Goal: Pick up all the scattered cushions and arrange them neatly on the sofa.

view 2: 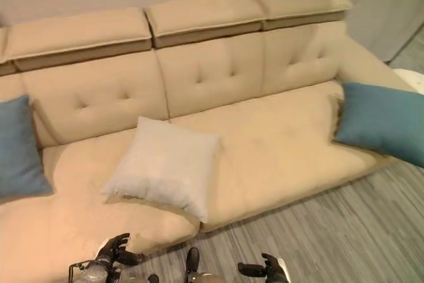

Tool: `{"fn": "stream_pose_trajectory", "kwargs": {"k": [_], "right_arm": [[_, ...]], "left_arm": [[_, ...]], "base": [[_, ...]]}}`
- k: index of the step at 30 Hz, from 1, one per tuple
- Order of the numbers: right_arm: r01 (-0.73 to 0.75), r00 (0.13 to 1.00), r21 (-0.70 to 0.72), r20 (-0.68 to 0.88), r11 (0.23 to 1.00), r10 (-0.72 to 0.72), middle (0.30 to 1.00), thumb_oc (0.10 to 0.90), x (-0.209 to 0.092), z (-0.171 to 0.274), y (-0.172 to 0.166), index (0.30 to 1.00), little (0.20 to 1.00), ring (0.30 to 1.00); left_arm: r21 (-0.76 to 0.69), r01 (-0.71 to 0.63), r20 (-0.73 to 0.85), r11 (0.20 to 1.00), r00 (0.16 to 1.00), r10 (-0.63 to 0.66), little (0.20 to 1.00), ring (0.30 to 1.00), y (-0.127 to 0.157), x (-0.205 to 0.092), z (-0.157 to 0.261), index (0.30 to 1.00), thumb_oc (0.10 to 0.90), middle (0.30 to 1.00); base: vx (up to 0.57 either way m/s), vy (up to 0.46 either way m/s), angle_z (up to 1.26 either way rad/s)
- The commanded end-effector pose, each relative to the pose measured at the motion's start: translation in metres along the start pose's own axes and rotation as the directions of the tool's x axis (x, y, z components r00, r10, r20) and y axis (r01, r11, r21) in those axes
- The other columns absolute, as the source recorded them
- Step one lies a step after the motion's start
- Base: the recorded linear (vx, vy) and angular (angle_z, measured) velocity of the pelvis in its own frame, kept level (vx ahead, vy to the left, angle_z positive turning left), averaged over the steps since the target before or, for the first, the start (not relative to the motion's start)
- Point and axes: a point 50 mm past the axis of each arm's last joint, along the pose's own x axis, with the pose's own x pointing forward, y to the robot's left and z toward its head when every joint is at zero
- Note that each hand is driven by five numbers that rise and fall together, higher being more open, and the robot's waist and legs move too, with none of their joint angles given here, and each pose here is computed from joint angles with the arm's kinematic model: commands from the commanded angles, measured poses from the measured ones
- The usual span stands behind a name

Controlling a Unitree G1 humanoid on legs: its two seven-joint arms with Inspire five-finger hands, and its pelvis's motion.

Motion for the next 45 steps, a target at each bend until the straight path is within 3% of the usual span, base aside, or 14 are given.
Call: {"fn": "stream_pose_trajectory", "kwargs": {"k": [1, 5, 14, 17, 25, 33, 40, 45], "right_arm": [[0.094, 0.996, 0.043, 0.004, 0.995, -0.094, 0.9, 0.8, 0.0, -0.008, -0.028, 0.9, 0.9, 0.9], [0.118, 0.993, 0.088, 0.019, 0.989, -0.12, 0.9, 0.8, 0.0, -0.005, -0.036, 0.9, 0.9, 0.9], [0.201, 0.933, 0.359, 0.214, 0.912, -0.29, 0.9, 0.8, 0.0, 0.054, -0.082, 0.9, 0.9, 0.9], [0.184, 0.897, 0.474, 0.277, 0.861, -0.344, 0.9, 0.8, -0.004, 0.077, -0.093, 0.9, 0.9, 0.9], [0.054, 0.824, 0.619, 0.416, 0.784, -0.385, 0.9, 0.8, -0.013, 0.138, -0.098, 0.9, 0.9, 0.9], [-0.081, 0.8, 0.626, 0.506, 0.776, -0.324, 0.9, 0.8, -0.019, 0.182, -0.073, 0.9, 0.9, 0.9], [-0.248, 0.789, 0.621, 0.575, 0.744, -0.217, 0.9, 0.8, -0.027, 0.207, -0.036, 0.9, 0.9, 0.9], [-0.406, 0.717, 0.539, 0.689, 0.738, -0.109, 0.9, 0.8, -0.047, 0.236, 0.0, 0.9, 0.9, 0.9]], "left_arm": [[-0.006, -0.057, 0.035, 0.998, 0.998, 0.057, 0.9, 0.9, 0.015, 0.001, 0.005, 0.9, 0.8, 0.9], [0.018, -0.056, -0.005, 0.998, 0.998, 0.056, 0.9, 0.9, 0.018, -0.001, -0.008, 0.9, 0.8, 0.9], [0.03, -0.101, -0.04, 0.994, 0.994, 0.103, 0.9, 0.9, 0.037, -0.008, -0.027, 0.9, 0.8, 0.9], [0.013, -0.107, -0.037, 0.994, 0.994, 0.107, 0.9, 0.9, 0.036, -0.01, -0.031, 0.9, 0.8, 0.9], [-0.035, -0.127, 0.036, 0.991, 0.991, 0.128, 0.9, 0.9, 0.04, -0.008, -0.014, 0.9, 0.8, 0.9], [-0.14, -0.157, 0.22, 0.978, 0.958, 0.185, 0.9, 0.9, 0.049, -0.003, 0.039, 0.9, 0.8, 0.9], [-0.262, -0.161, 0.41, 0.951, 0.874, 0.261, 0.9, 0.9, 0.063, -0.006, 0.102, 0.9, 0.8, 0.9], [-0.415, -0.127, 0.516, 0.901, 0.783, 0.348, 0.9, 0.9, 0.071, -0.015, 0.15, 0.9, 0.8, 0.9]], "base": [[0.07, 0.031, -0.06], [0.14, 0.1, -0.19], [0.04, 0.071, -0.1], [0.01, 0.018, -0.01], [-0.08, 0.012, 0.02], [-0.1, 0.002, 0.1], [-0.04, -0.001, 0.07], [0.02, 0.0, 0.04]]}}
